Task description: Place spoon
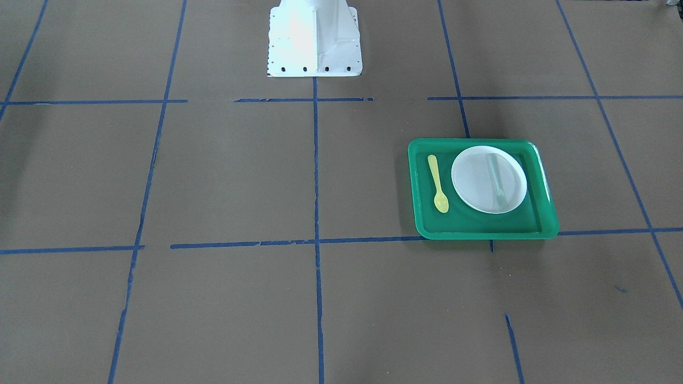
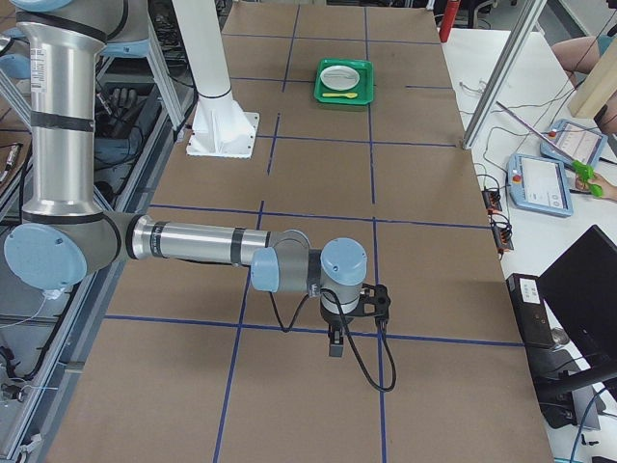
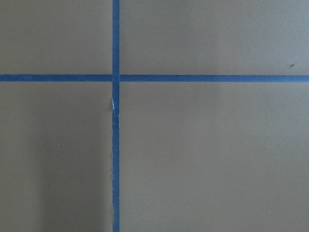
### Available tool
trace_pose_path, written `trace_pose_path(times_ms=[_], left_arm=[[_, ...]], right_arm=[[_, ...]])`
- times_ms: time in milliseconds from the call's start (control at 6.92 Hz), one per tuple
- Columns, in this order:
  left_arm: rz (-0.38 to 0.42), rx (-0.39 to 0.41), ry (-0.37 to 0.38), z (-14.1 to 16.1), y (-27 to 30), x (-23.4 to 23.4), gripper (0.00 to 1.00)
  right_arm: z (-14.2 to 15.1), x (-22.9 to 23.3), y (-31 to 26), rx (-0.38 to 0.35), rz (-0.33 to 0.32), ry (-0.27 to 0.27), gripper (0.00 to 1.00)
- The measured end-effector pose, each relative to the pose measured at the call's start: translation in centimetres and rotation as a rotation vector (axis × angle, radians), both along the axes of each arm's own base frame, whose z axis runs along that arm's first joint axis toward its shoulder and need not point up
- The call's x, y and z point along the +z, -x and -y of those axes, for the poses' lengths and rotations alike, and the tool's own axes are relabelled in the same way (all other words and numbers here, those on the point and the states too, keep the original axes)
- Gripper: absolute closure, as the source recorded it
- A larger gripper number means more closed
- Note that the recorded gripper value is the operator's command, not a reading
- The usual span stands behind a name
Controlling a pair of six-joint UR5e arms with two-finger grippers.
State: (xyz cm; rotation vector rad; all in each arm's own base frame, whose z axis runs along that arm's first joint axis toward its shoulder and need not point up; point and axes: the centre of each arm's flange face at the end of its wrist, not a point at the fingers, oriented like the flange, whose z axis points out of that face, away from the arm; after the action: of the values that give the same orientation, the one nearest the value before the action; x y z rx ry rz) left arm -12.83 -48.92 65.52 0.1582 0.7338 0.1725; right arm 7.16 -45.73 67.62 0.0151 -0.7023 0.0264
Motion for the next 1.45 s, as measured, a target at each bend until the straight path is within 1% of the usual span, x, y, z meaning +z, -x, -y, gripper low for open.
trace_pose_path(times_ms=[578, 1012, 1446], left_arm=[[-0.001, 0.0, 0.0, 0.03, -0.02, -0.05, 0.0], [-0.029, 0.003, 0.022, -0.07, -0.36, -0.34, 0.0], [-0.031, 0.003, 0.021, -0.01, -0.4, -0.6, 0.0]], right_arm=[[0.0, 0.0, 0.0, 0.0, 0.0, 0.0, 0.0], [0.0, 0.0, 0.0, 0.0, 0.0, 0.0, 0.0], [0.0, 0.0, 0.0, 0.0, 0.0, 0.0, 0.0]])
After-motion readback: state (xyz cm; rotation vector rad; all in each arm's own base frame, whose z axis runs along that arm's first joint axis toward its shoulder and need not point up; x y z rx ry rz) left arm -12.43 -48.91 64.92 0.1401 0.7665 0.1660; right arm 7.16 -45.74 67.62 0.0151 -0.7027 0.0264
